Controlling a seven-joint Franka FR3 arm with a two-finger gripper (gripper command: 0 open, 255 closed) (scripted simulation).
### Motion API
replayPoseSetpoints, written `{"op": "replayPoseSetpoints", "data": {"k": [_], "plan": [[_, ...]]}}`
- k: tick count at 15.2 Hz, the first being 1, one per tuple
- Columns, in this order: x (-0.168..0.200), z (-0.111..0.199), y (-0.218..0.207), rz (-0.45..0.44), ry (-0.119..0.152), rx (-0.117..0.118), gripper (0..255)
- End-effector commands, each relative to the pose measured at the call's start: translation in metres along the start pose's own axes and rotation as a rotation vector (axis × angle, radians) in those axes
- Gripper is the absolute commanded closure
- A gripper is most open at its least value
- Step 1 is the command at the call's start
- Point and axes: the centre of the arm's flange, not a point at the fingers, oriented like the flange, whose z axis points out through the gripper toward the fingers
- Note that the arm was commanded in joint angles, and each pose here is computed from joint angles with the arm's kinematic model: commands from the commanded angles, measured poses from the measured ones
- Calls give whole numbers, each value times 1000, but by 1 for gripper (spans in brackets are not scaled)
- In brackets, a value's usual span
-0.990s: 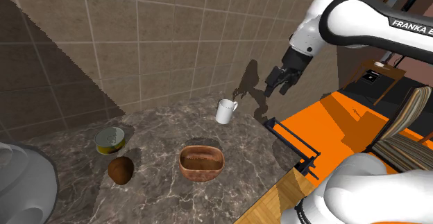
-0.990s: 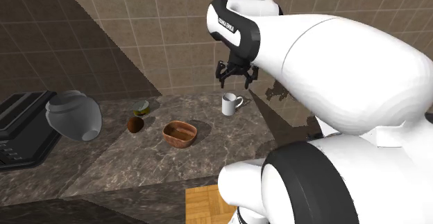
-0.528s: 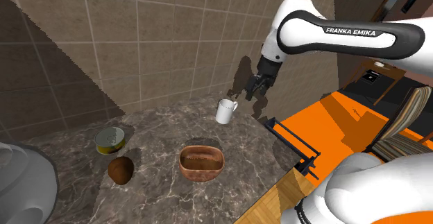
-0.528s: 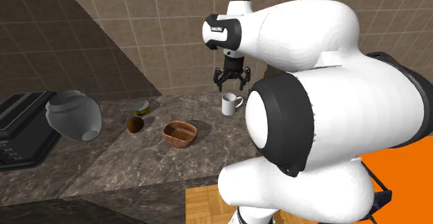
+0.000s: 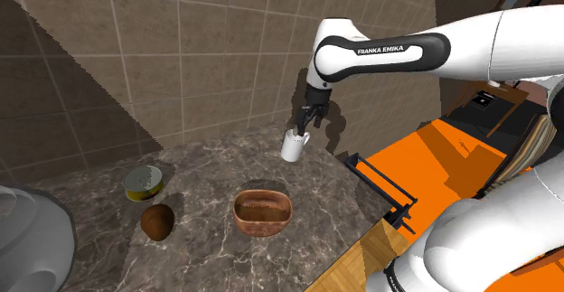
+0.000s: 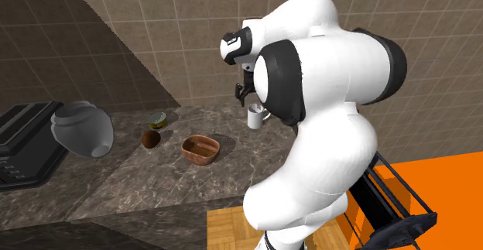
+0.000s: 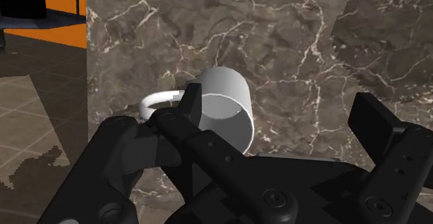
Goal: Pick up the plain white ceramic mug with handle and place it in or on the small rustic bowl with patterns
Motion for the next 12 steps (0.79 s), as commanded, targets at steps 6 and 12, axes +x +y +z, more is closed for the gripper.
{"op": "replayPoseSetpoints", "data": {"k": [6, 12], "plan": [[79, 64, -2, -104, -74, -44, 0], [77, 96, -1, -104, -74, -44, 0]]}}
